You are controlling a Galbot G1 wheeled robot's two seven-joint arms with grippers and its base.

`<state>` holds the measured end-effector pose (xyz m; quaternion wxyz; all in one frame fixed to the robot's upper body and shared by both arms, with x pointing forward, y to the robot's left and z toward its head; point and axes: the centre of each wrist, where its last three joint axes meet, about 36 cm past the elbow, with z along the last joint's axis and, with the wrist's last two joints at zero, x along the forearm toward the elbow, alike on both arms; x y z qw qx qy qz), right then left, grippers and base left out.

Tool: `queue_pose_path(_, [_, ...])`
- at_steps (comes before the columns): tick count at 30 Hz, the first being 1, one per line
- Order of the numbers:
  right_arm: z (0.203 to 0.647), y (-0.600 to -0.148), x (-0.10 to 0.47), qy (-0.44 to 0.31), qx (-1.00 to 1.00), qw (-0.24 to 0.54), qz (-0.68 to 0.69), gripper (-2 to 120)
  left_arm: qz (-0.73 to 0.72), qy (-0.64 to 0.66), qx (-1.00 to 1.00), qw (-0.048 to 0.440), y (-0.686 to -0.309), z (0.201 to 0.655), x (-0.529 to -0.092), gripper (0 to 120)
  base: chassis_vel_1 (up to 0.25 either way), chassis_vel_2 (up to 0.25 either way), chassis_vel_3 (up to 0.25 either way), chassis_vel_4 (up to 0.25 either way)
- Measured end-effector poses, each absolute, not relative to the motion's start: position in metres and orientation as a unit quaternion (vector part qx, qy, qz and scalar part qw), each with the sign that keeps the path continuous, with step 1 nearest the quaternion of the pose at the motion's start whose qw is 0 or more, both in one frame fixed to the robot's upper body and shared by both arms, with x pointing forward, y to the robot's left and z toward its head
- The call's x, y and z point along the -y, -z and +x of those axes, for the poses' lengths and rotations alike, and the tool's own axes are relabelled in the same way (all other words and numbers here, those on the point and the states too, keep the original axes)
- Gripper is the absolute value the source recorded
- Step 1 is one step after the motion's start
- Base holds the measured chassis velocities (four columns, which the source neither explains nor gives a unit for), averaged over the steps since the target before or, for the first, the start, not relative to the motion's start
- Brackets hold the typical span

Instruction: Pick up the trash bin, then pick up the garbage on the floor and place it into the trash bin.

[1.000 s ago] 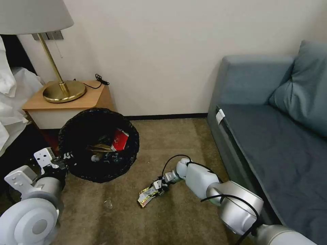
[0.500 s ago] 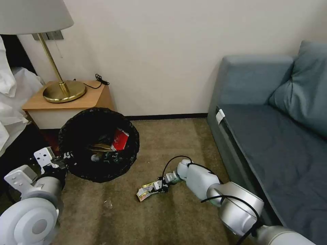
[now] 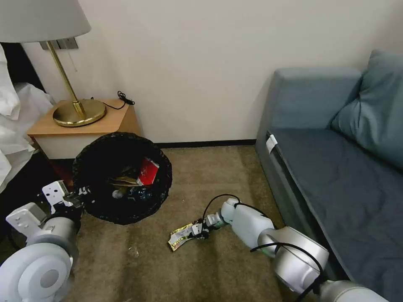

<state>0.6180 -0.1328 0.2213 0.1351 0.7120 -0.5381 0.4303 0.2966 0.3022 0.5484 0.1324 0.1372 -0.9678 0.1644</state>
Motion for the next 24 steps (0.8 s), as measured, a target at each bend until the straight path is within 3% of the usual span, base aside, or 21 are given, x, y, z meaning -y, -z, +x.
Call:
queue_pose_path(2, [0.621,-0.225,0.133,-0.433,0.539,0.132,0.710,7,0.136,-0.164,0.968,0.133,-0.548,0.297,-0.302,0,0.000,0.000,0.000,0.000])
queue_pose_path(4, [0.625,-0.229,0.133,-0.436,0.543,0.129,0.706,22,0.135,-0.165,0.968,0.133,-0.548,0.297,-0.300,0,0.000,0.000,0.000,0.000])
queue_pose_path(7, [0.626,-0.230,0.130,-0.439,0.541,0.129,0.706,30,0.135,-0.164,0.968,0.134,-0.548,0.297,-0.300,0,0.000,0.000,0.000,0.000])
queue_pose_path(12, [0.626,-0.230,0.130,-0.440,0.540,0.130,0.705,35,0.135,-0.164,0.968,0.134,-0.548,0.297,-0.300,0,0.000,0.000,0.000,0.000])
queue_pose_path(13, [0.626,-0.230,0.127,-0.447,0.535,0.135,0.705,51,0.135,-0.162,0.968,0.134,-0.548,0.295,-0.300,0,0.000,0.000,0.000,0.000])
queue_pose_path(18, [0.620,-0.224,0.125,-0.454,0.543,0.136,0.693,66,0.135,-0.162,0.968,0.135,-0.549,0.293,-0.300,0,0.000,0.000,0.000,0.000])
queue_pose_path(20, [0.615,-0.218,0.124,-0.459,0.549,0.139,0.685,79,0.135,-0.162,0.968,0.135,-0.549,0.292,-0.299,0,0.000,0.000,0.000,0.000])
queue_pose_path(24, [0.614,-0.216,0.124,-0.464,0.549,0.142,0.681,88,0.135,-0.161,0.968,0.135,-0.549,0.292,-0.299,0,0.000,0.000,0.000,0.000])
